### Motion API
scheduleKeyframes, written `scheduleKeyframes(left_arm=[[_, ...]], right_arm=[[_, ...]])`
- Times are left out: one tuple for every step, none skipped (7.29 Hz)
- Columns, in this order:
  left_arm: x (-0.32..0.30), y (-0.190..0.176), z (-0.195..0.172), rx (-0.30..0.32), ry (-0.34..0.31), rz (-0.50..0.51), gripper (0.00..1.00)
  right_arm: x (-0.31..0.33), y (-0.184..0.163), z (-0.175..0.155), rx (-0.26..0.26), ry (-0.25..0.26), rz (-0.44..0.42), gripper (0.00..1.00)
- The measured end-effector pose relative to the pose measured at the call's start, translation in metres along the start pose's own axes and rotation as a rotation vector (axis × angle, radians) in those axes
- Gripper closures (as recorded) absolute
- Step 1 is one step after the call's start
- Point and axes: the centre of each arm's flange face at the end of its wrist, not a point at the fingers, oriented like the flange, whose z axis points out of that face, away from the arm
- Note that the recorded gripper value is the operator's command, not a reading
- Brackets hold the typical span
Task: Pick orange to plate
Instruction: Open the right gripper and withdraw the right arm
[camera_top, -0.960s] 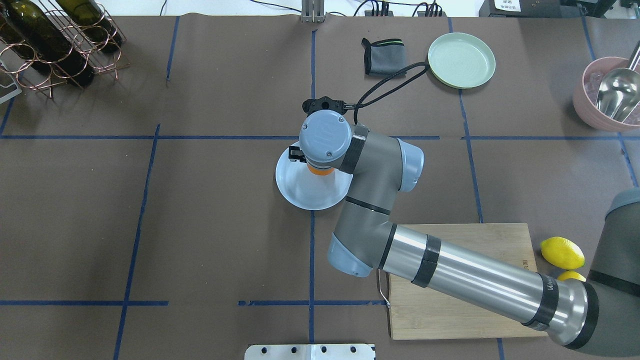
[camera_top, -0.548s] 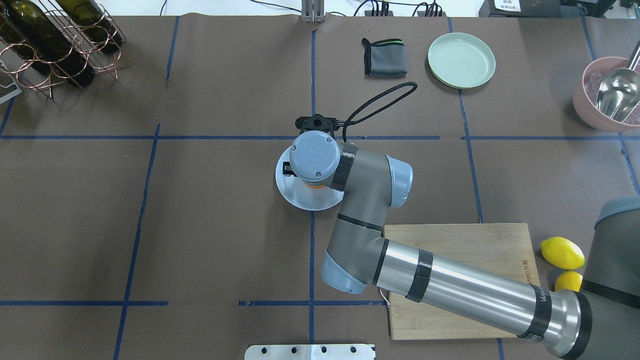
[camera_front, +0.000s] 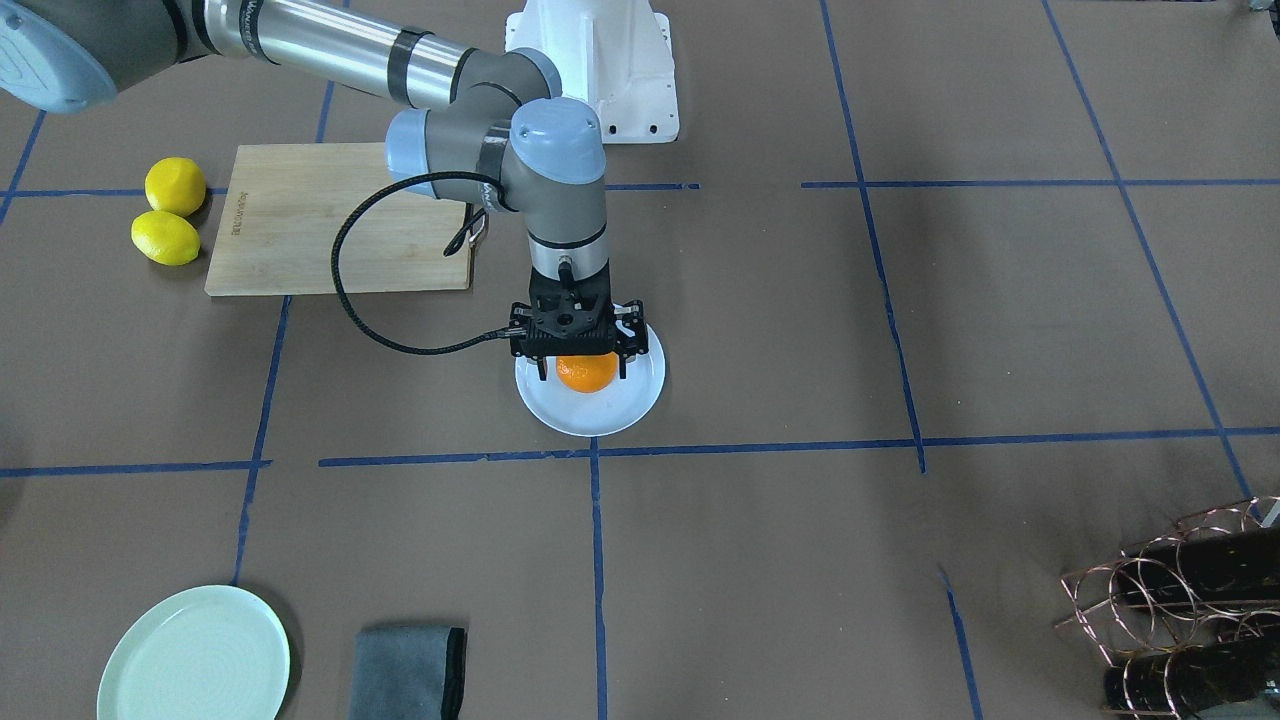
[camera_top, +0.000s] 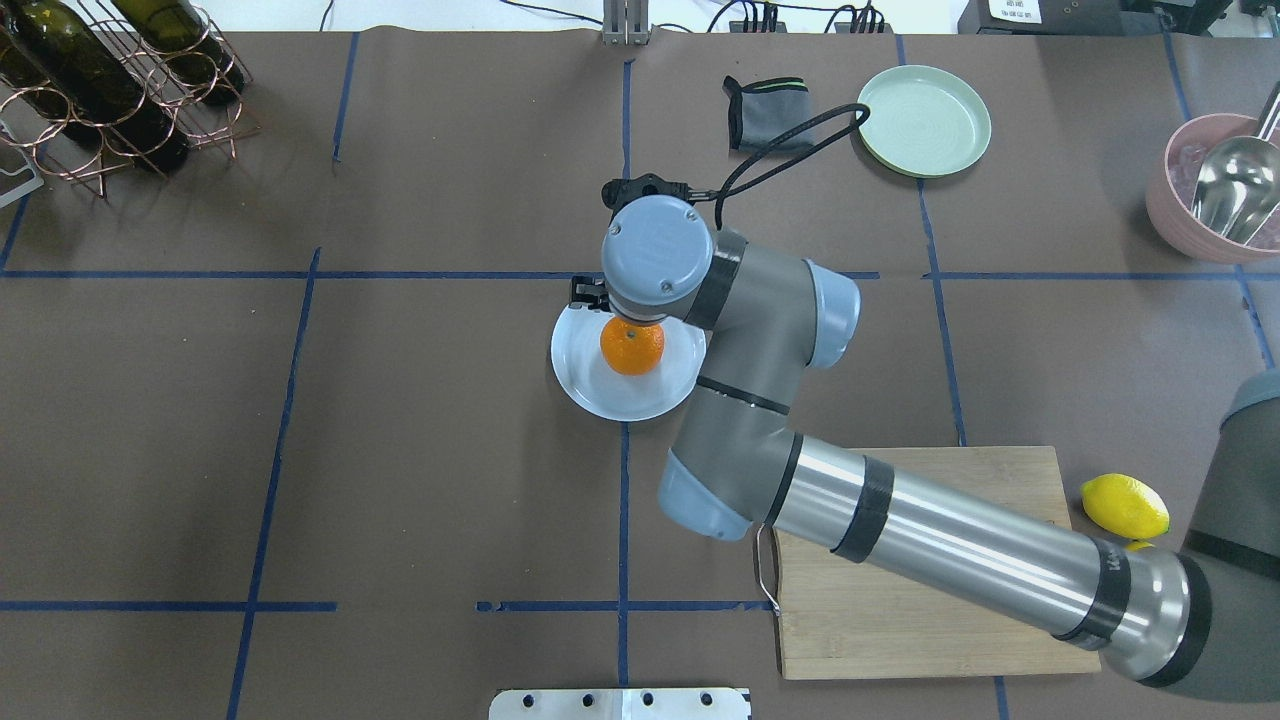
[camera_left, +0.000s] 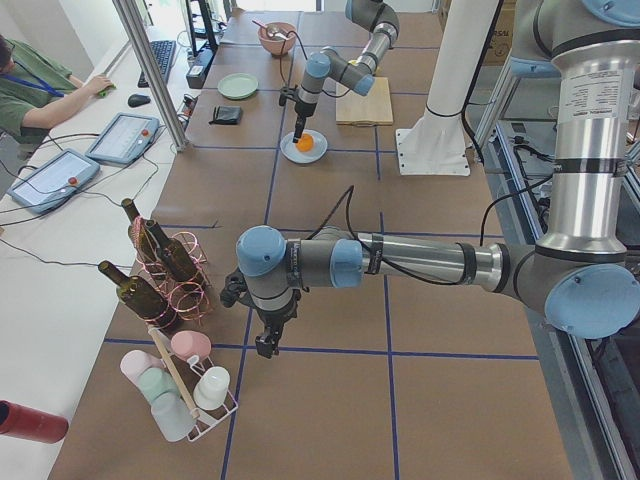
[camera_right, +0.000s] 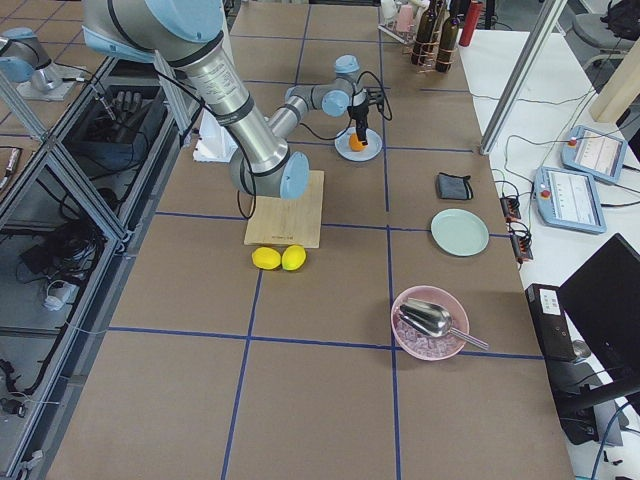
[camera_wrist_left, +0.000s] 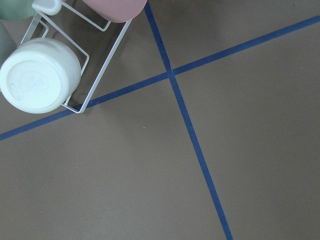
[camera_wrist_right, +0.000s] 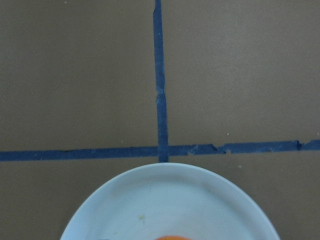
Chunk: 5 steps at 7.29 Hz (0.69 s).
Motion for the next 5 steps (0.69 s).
scheduleKeyframes(left_arm=[[0.0,0.001,0.001,-0.002,0.003,-0.001,0.0],[-0.001,0.003,0.002,-0.004,0.005,-0.001,0.0],[0.0,0.003,0.002,-0.005,0.005,-0.001,0.0],[0.0,0.004,0.002,-0.008,0.007,-0.005,0.0],[-0.001,0.006,0.004,-0.011,0.01,-0.011,0.0]], right_arm=[[0.037,-0.034,-0.016,-0.031,-0.002,-0.037,0.0],[0.095,-0.071,-0.038,-0.064,0.001,-0.093,0.0],[0.167,-0.106,-0.061,-0.091,0.008,-0.171,0.0],[0.247,-0.135,-0.079,-0.114,0.018,-0.274,0.0],[0.33,-0.157,-0.095,-0.137,0.023,-0.371,0.0]])
